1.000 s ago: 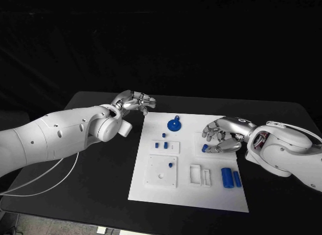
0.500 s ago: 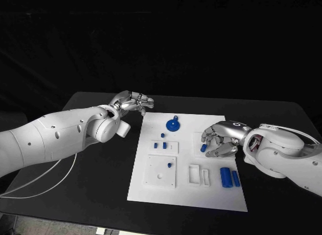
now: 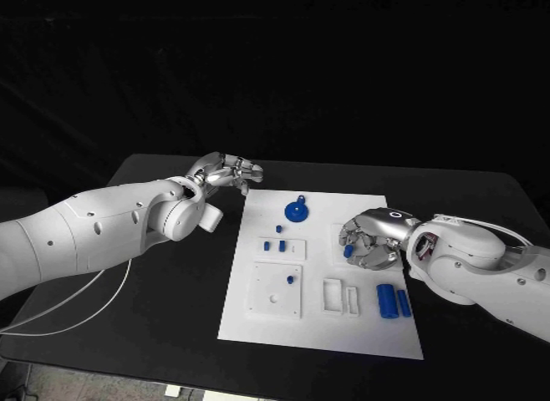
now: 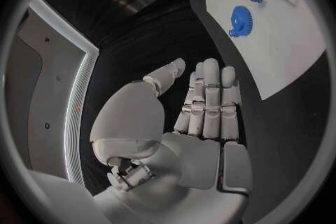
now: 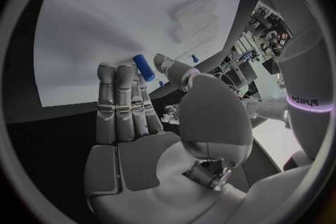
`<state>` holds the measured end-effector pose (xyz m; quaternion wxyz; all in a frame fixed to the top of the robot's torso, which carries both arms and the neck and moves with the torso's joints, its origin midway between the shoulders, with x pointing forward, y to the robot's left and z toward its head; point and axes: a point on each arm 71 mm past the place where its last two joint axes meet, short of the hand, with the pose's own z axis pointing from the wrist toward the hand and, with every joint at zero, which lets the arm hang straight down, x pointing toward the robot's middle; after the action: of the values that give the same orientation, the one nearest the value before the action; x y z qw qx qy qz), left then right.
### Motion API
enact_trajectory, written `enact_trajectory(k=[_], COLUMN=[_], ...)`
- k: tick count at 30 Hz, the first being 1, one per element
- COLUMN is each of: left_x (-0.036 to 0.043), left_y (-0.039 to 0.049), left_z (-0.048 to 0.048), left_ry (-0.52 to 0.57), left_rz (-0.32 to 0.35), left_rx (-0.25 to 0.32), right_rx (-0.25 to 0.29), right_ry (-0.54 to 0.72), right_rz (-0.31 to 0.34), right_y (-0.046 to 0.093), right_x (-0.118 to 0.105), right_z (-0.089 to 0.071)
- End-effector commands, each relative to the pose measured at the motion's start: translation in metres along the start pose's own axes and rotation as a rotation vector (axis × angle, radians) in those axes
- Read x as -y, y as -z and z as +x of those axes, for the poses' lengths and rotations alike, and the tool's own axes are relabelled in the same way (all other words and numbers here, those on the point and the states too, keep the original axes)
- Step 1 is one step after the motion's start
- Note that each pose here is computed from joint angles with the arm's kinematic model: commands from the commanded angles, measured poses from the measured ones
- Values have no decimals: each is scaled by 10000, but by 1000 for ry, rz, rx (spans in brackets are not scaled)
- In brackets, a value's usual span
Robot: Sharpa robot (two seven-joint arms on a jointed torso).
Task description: Assemble the parts on the task board
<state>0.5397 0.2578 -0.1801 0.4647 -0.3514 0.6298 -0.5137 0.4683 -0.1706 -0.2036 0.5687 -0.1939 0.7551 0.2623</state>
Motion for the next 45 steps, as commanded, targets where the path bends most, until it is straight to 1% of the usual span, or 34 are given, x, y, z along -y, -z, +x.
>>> enact_trajectory(k=[1,9,15,27,30,34,37,41,45], left_x=[21,18,17,16,14,12,13,9,12], left_y=[-3,-1,0,-2,-3,-6,-7,-4,-5], left_z=[13,5,4,-1,-5,-10,-7,-27,-21], left_ry=[-1,-1,-1,-1,-2,-3,-2,-4,-3], left_rz=[17,16,15,14,14,14,15,13,16], left_rx=[-9,-8,-9,-8,-7,-5,-5,1,-1], right_rx=[2,32,39,76,86,120,151,175,189], right_ry=[14,48,69,79,71,42,10,-12,-26], right_rz=[-17,-17,-19,-5,-2,-4,-14,-42,-71], right_y=[-10,-12,-11,18,29,35,33,16,7], right_x=[-47,-65,-76,-22,-6,13,-5,-90,-192], right_z=[16,2,5,-23,-46,-118,-180,-216,-250])
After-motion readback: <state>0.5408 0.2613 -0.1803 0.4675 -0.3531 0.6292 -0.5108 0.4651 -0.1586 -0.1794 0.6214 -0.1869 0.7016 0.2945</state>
